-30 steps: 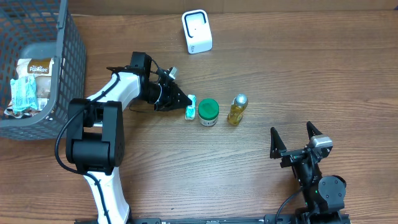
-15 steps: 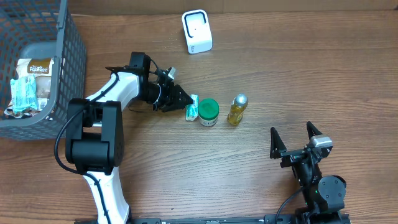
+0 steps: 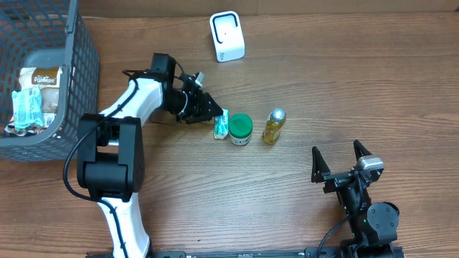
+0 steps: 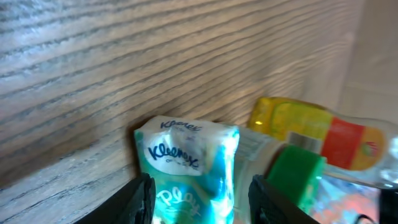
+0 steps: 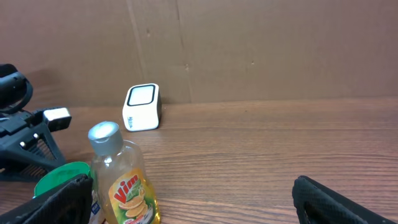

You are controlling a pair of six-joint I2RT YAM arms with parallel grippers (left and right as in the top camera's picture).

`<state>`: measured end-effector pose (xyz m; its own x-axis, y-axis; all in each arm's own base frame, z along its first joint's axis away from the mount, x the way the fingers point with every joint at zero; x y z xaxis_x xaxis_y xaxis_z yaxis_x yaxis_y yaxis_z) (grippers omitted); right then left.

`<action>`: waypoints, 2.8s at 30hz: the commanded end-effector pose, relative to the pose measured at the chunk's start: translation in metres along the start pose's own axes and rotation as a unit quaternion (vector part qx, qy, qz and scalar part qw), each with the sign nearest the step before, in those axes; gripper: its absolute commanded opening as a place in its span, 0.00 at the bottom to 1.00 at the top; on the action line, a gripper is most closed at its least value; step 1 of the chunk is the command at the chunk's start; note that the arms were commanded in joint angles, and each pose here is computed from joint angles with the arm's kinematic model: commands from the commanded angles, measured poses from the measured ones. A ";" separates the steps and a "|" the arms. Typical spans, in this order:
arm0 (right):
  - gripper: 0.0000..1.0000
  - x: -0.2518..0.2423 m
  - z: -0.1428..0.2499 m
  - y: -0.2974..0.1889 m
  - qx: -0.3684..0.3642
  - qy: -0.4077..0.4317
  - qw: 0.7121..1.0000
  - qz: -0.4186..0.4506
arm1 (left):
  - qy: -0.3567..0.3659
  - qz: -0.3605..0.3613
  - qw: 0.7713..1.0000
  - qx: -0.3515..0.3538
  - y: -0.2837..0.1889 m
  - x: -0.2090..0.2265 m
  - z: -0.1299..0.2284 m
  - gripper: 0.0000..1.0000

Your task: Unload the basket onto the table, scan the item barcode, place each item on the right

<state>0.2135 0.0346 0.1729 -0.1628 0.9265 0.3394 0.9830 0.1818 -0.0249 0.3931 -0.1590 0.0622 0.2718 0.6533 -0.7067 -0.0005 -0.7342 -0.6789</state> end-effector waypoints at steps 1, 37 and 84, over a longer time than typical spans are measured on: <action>1.00 -0.002 0.001 0.000 -0.003 -0.004 1.000 0.003 | 0.028 -0.028 0.999 0.015 0.011 -0.006 0.001 0.50; 1.00 -0.002 0.001 0.000 -0.003 -0.004 1.000 0.003 | -0.043 -0.013 0.998 0.046 0.016 -0.015 0.016 0.09; 1.00 -0.002 0.001 0.000 -0.003 -0.004 1.000 0.003 | 0.020 -0.493 0.754 -0.433 -0.459 -0.068 -0.107 1.00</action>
<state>0.2135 0.0347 0.1728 -0.1630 0.9264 0.3394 0.9829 0.1822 -0.0252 0.4879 0.0537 0.4514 0.0180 0.9976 -0.0670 0.8974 -0.0457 -0.4389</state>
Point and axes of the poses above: each gripper's point midway between its finger pads, its own y axis out along the fingers, its own x axis along the line the jaws close on, z = x × y, the point moved 3 cm from there along -y, back along the fingers, and after that the axes turned 13 degrees about y, right-handed, at the moved point
